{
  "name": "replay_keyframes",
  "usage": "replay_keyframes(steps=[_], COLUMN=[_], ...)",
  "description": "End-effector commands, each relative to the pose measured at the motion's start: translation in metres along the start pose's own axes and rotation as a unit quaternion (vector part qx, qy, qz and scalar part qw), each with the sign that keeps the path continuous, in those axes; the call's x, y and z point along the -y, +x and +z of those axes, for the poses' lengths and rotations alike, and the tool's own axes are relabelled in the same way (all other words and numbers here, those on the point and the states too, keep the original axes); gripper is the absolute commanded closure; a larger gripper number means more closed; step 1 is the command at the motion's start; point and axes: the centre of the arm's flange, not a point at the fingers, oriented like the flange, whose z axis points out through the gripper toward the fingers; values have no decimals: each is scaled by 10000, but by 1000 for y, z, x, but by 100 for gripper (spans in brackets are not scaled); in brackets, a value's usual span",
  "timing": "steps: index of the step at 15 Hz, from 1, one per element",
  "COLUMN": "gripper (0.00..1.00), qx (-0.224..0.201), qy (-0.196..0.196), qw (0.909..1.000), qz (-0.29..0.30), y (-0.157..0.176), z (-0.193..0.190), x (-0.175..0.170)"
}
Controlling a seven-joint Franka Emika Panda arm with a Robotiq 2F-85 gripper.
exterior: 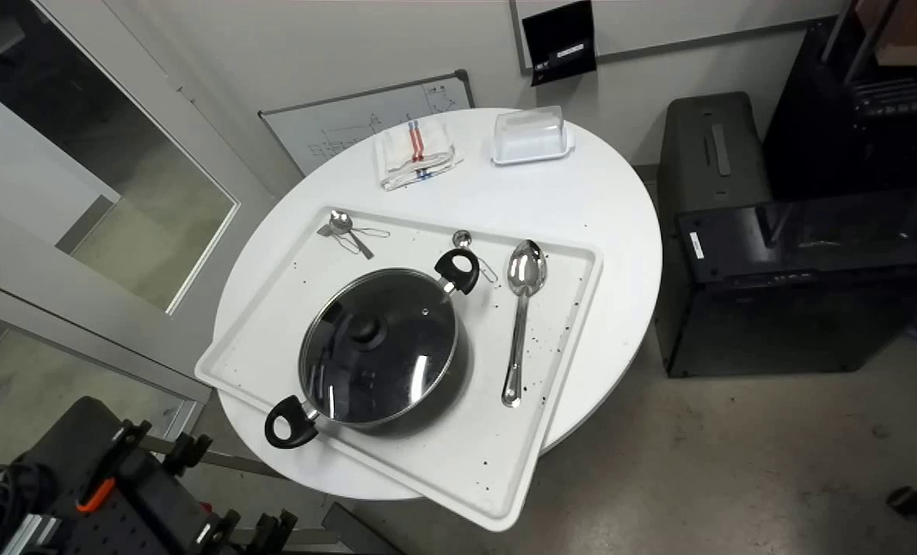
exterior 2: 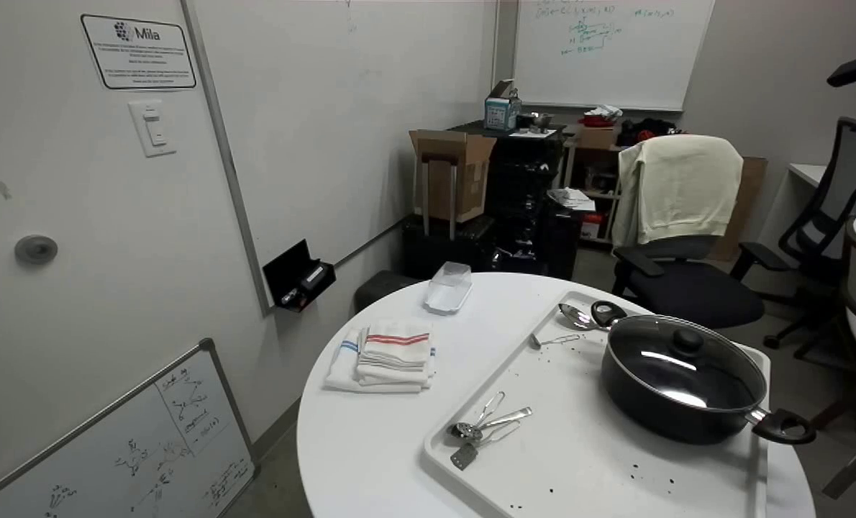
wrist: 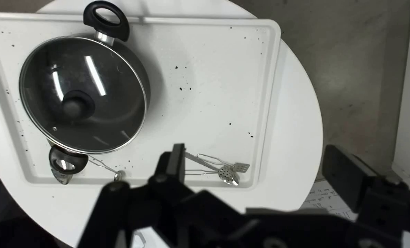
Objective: Remove the glass lid from the black pot.
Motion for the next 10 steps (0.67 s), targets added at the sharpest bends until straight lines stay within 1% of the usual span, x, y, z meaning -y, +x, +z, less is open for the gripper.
replay_keyframes(steps=[1, 6, 10], gripper=[0, 0, 0], qx=[0, -4, 91], qy=[0, -30, -184], qw=[10000, 10000, 9998], qz=[0, 2, 44], y=[0, 1, 7], z=[0, 2, 20], x=[0, -1, -14])
